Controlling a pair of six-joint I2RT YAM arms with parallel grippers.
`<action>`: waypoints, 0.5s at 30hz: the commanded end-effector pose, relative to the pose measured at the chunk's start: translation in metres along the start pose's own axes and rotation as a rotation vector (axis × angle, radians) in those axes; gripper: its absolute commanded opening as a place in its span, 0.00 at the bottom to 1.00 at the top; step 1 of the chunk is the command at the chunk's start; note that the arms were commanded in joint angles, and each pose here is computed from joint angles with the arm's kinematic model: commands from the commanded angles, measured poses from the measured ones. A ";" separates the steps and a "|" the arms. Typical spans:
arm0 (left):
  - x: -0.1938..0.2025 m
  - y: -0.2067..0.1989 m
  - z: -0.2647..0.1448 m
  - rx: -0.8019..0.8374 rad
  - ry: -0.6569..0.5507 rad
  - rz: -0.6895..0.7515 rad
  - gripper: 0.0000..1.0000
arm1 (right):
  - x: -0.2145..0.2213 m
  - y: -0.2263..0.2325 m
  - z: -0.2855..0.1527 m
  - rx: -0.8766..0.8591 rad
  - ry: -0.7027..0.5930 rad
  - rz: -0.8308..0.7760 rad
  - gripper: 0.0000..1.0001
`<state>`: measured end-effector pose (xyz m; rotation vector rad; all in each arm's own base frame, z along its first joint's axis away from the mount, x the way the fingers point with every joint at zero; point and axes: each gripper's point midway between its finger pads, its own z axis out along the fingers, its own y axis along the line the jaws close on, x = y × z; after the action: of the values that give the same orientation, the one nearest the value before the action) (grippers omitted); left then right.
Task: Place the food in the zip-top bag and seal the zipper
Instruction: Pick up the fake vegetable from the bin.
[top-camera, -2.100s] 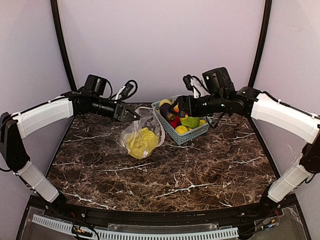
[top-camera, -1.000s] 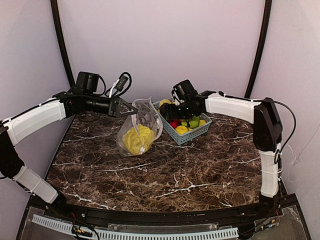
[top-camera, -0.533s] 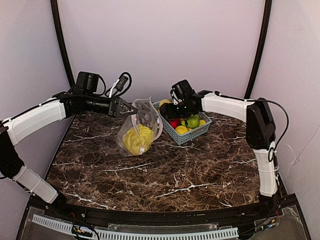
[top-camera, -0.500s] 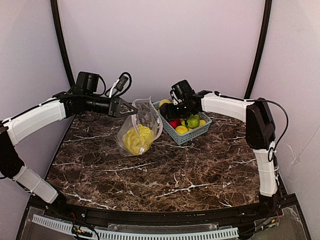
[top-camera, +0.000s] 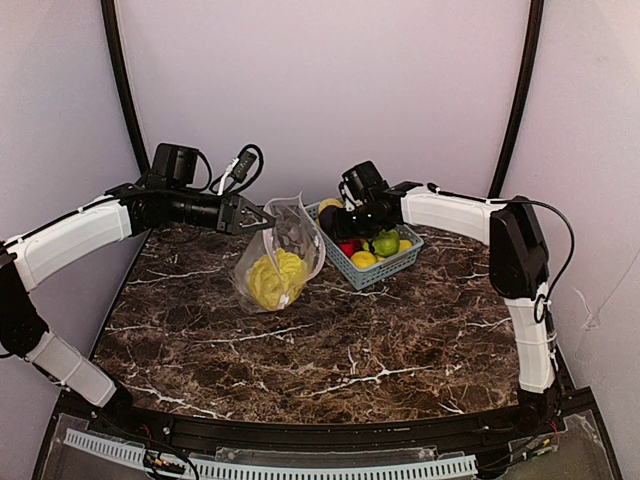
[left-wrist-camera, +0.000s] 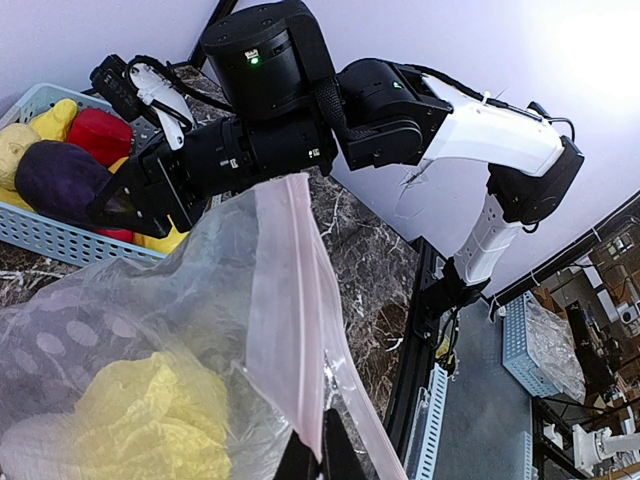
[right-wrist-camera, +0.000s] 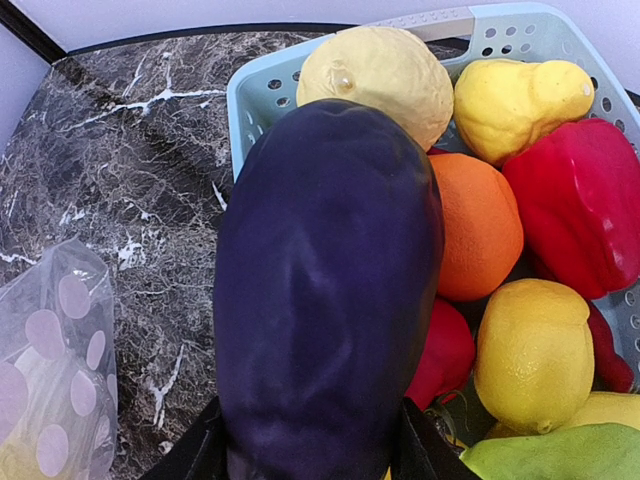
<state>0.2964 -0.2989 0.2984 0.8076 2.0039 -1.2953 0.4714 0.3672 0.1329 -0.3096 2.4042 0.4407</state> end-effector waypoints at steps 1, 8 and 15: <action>-0.002 -0.005 -0.005 0.002 -0.018 0.037 0.01 | -0.009 0.000 -0.002 -0.001 -0.021 0.014 0.43; -0.004 -0.004 -0.007 -0.024 -0.025 0.050 0.01 | -0.046 0.012 -0.074 -0.029 -0.149 -0.040 0.41; -0.004 -0.004 -0.008 -0.023 -0.034 0.052 0.01 | -0.038 0.035 -0.171 -0.097 -0.198 -0.130 0.38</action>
<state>0.2996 -0.2971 0.2968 0.7989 2.0059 -1.2631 0.4307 0.3393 0.2300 -0.3602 2.2667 0.4537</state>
